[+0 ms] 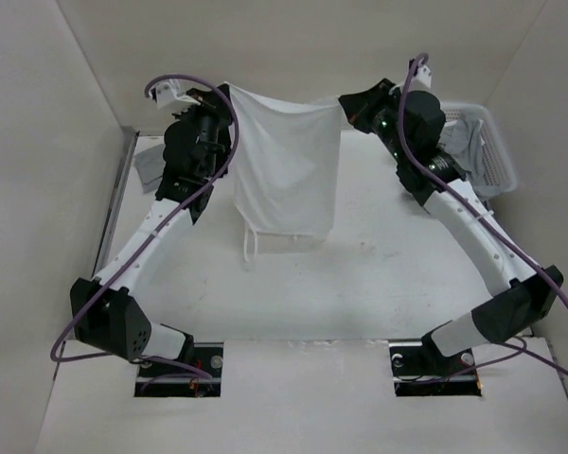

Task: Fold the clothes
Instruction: Flatten the tank top out

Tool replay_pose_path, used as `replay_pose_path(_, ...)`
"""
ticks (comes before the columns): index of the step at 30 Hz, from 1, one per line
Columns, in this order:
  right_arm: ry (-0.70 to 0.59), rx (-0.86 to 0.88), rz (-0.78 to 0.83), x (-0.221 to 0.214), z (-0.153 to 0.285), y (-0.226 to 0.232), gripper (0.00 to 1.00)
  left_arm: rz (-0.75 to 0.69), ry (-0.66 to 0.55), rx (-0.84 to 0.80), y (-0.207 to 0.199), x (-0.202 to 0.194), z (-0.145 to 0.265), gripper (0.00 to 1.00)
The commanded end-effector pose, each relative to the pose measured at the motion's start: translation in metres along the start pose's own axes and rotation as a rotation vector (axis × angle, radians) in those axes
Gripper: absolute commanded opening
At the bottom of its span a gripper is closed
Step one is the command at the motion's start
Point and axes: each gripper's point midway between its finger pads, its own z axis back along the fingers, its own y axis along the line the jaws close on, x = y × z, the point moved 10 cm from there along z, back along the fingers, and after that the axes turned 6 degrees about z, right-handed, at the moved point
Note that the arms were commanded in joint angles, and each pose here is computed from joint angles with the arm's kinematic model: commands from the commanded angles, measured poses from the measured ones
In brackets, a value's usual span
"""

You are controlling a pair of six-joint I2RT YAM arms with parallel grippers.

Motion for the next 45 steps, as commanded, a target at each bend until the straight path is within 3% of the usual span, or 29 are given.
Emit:
replay_pose_path(1,-0.115,0.118,0.023,0.055,0.027,0.039,0.01,-0.022,-0.091,-0.117,-0.041,0.050,-0.001,0.00)
replay_pose_path(4,-0.141,0.098,0.024,0.057,0.045,0.036,0.02,-0.042,-0.113,-0.148,-0.050,0.060,0.010,0.00)
replay_pose_path(9,-0.098,-0.008,-0.030,-0.009,0.083,-0.006,0.01,-0.057,-0.055,-0.142,-0.028,0.029,0.045,0.00)
replay_pose_path(14,0.139,-0.195,-0.138,-0.158,0.144,-0.083,0.04,-0.080,0.164,-0.044,0.049,-0.070,0.122,0.01)
replay_pose_path(16,0.276,-0.273,-0.173,-0.221,0.176,-0.109,0.13,-0.112,0.272,0.004,0.080,-0.105,0.155,0.01)
replay_pose_path(18,0.357,-0.315,-0.191,-0.254,0.201,-0.122,0.25,-0.131,0.372,0.073,0.113,-0.134,0.191,0.01)
replay_pose_path(23,0.371,-0.363,-0.147,-0.261,0.213,-0.127,0.38,-0.124,0.474,0.150,0.150,-0.156,0.244,0.02)
replay_pose_path(33,0.416,-0.322,-0.083,-0.259,0.168,-0.132,0.45,-0.097,0.496,0.184,0.158,-0.153,0.257,0.04)
replay_pose_path(40,0.511,-0.312,0.013,-0.270,0.140,-0.122,0.26,-0.086,0.502,0.177,0.158,-0.152,0.258,0.04)
replay_pose_path(45,0.632,-0.298,0.208,-0.285,0.121,-0.106,0.22,-0.070,0.501,0.175,0.160,-0.151,0.257,0.04)
